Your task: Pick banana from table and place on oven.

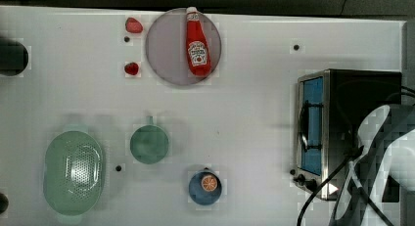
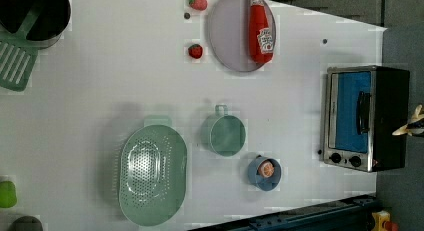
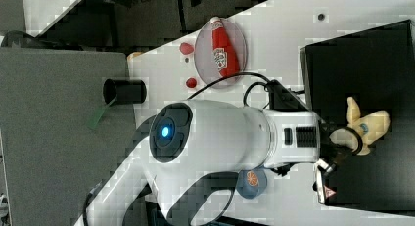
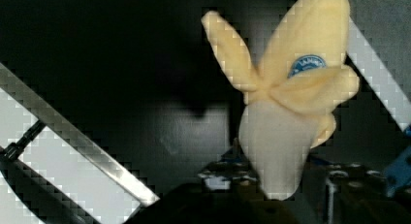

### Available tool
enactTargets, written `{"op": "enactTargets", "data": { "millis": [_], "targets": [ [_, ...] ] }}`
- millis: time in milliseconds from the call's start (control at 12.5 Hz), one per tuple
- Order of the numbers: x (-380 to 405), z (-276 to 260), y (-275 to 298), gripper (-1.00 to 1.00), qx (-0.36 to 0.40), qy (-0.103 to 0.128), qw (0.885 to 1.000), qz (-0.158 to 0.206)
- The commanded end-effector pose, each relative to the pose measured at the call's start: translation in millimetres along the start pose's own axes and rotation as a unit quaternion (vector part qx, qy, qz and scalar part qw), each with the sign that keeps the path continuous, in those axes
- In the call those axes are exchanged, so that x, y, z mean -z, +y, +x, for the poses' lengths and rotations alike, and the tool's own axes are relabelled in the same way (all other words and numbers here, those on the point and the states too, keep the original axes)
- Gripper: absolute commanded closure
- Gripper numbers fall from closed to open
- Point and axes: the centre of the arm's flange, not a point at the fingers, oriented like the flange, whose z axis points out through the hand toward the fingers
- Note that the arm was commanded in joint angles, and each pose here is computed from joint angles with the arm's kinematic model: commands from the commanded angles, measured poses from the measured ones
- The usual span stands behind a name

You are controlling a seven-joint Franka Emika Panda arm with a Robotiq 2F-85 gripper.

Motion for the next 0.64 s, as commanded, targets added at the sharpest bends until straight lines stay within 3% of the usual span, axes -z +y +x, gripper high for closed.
{"op": "enactTargets", "data": {
  "millis": [80,320,400,640],
  "targets": [
    [30,3,-27,-0.15,0.059,0.034,0.998,0.018],
    [38,3,-25,-0.84,0.058,0.044,0.997,0.022],
    [53,2,-25,-0.99,0.06,0.058,0.996,0.028],
    [123,-22,-41,-1.0,0.091,0.096,0.99,0.052]
  ]
}}
